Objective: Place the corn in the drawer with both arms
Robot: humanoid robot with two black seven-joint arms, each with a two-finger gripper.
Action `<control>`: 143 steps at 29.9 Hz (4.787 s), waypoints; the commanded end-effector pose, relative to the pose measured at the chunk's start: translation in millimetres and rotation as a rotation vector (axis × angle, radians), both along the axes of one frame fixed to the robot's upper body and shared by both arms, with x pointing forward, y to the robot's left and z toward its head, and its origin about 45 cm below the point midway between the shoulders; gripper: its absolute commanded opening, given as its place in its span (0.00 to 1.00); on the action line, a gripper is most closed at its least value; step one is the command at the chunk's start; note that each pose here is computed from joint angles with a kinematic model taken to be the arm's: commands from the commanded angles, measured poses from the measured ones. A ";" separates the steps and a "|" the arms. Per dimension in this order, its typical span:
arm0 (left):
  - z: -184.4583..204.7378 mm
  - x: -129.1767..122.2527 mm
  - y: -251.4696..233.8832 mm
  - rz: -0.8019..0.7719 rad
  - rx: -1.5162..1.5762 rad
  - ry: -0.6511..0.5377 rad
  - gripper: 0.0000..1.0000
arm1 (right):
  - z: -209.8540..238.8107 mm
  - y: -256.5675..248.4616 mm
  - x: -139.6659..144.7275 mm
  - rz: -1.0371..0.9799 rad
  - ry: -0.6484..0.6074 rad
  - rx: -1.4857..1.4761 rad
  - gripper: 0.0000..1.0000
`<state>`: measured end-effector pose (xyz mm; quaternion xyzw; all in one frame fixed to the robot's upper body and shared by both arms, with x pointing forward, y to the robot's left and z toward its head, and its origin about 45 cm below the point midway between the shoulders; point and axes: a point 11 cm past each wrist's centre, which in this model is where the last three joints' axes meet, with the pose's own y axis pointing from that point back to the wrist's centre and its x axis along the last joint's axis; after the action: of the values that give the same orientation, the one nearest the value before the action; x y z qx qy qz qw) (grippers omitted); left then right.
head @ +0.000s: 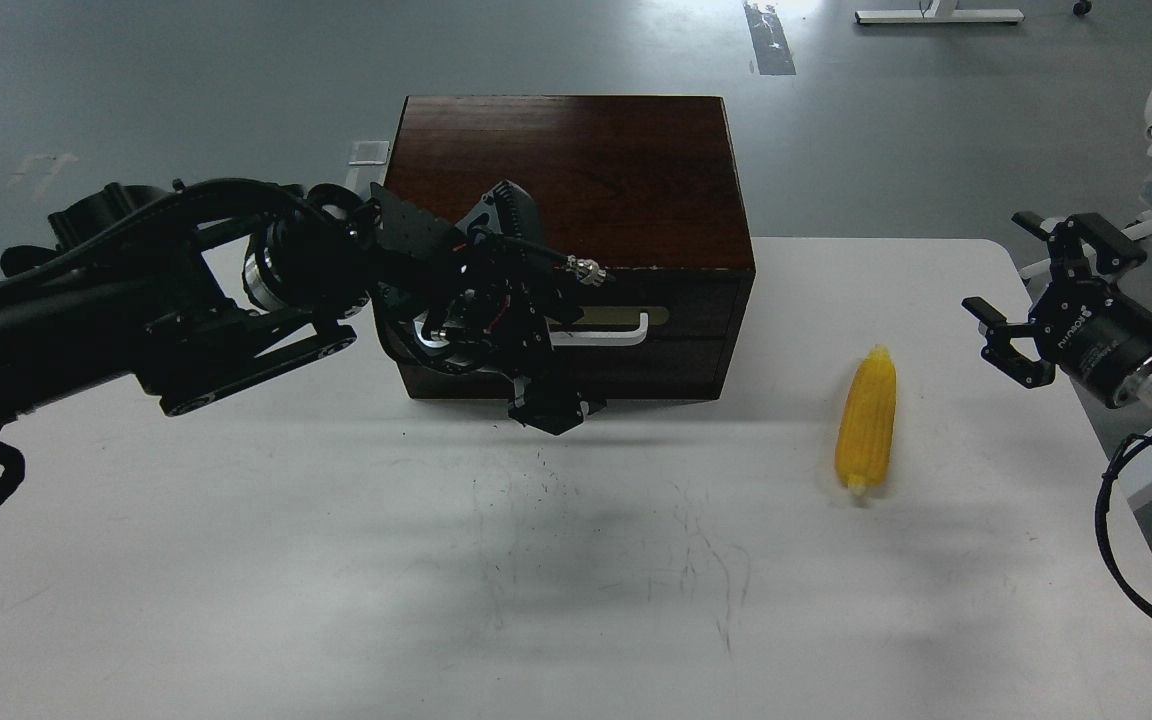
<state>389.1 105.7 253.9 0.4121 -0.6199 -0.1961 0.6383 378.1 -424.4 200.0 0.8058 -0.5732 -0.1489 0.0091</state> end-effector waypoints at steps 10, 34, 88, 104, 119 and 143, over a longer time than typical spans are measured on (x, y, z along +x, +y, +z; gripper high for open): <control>-10.5 -3.8 4.2 -0.003 0.028 0.017 0.99 | 0.3 -0.5 0.0 -0.002 -0.004 0.001 1.00; -18.0 -33.9 7.9 -0.083 0.054 0.058 0.99 | 0.6 -1.5 -0.2 -0.005 -0.005 0.002 1.00; -3.2 -67.5 7.6 -0.195 0.052 0.047 0.99 | -1.5 -3.4 -3.1 -0.007 0.001 0.000 1.00; 3.4 -65.7 6.9 -0.224 0.099 0.019 0.99 | -1.8 -4.2 -4.3 -0.011 -0.004 0.003 1.00; 65.0 -59.4 -12.3 -0.279 0.046 -0.128 0.99 | -1.3 -3.8 -4.0 -0.010 -0.006 0.004 1.00; 65.0 21.8 172.0 0.960 -1.383 0.764 0.99 | 3.9 -12.3 -5.9 -0.015 -0.008 -0.020 1.00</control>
<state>401.0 248.2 330.6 0.1003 -0.1879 0.3061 0.9279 373.2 -433.3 202.0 0.8023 -0.5794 -0.1432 0.0097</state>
